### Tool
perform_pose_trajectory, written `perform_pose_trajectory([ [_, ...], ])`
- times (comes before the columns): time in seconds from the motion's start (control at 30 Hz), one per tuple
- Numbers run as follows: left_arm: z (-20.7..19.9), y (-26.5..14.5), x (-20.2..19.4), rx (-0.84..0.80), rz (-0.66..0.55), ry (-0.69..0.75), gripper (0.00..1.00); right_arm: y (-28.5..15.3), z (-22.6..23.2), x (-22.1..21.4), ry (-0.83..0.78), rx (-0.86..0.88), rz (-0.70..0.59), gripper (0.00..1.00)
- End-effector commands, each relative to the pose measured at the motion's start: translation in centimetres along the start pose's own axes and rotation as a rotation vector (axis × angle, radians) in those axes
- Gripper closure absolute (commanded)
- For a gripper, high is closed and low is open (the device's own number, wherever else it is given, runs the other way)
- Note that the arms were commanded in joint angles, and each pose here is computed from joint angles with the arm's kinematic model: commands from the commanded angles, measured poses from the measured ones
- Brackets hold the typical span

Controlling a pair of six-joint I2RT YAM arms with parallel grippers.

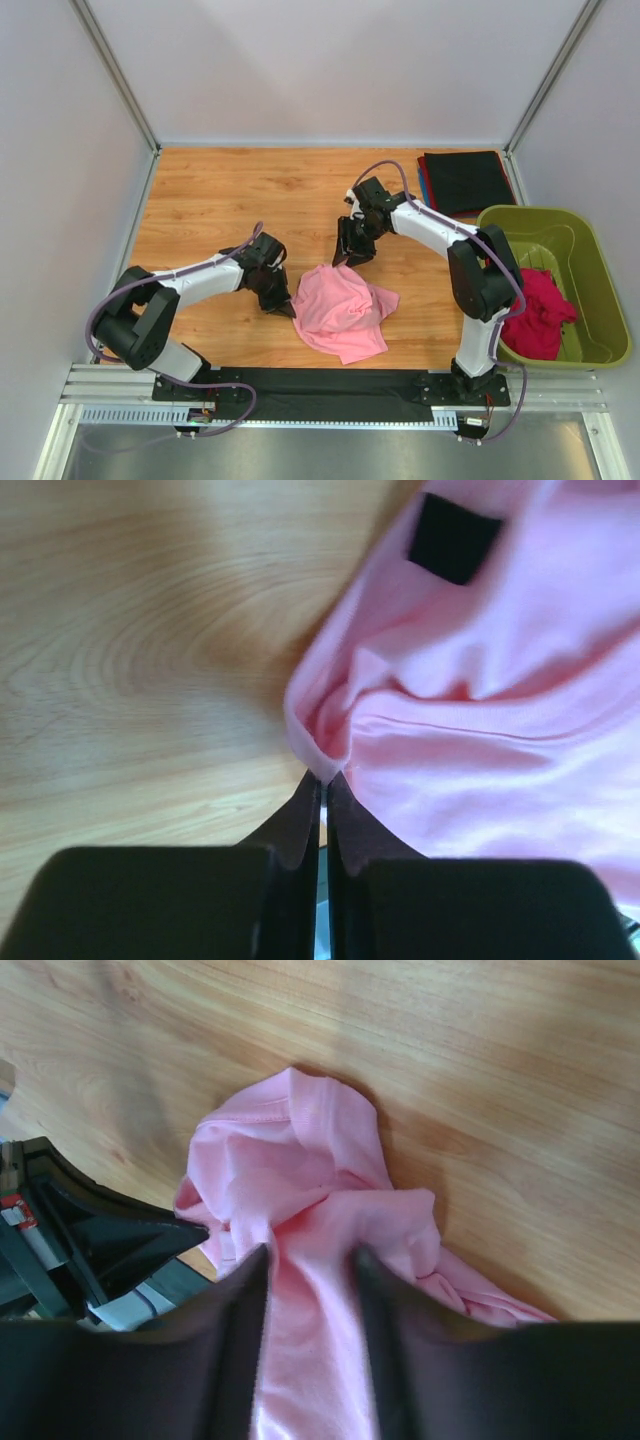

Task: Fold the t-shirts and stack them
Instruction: Flatten the tshirt out

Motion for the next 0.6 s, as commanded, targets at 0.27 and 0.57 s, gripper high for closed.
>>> perform_pose_trajectory([
  [0.27,-9.0,-10.4,2.9,-0.043,-0.225,0.261,1.0,-7.8,1.1,4.5,-0.021,-0.105,-0.247,1.0],
  [0.57,-12.6,-20.7,1.4,-0.131,-0.344,0.343,1.0,-21.0,2.9,3.7,0.06,-0.429,-0.426,1.0],
])
Point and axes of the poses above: each gripper's point midway between its finger pads, its own y axis out along the fingers, its own z axis along the line the jaws close on, x = y × z, the point moved 8 cm from there along -y, back along the fingers, and after that the axes turned 14 degrees about -y, right-handed, at the moved point
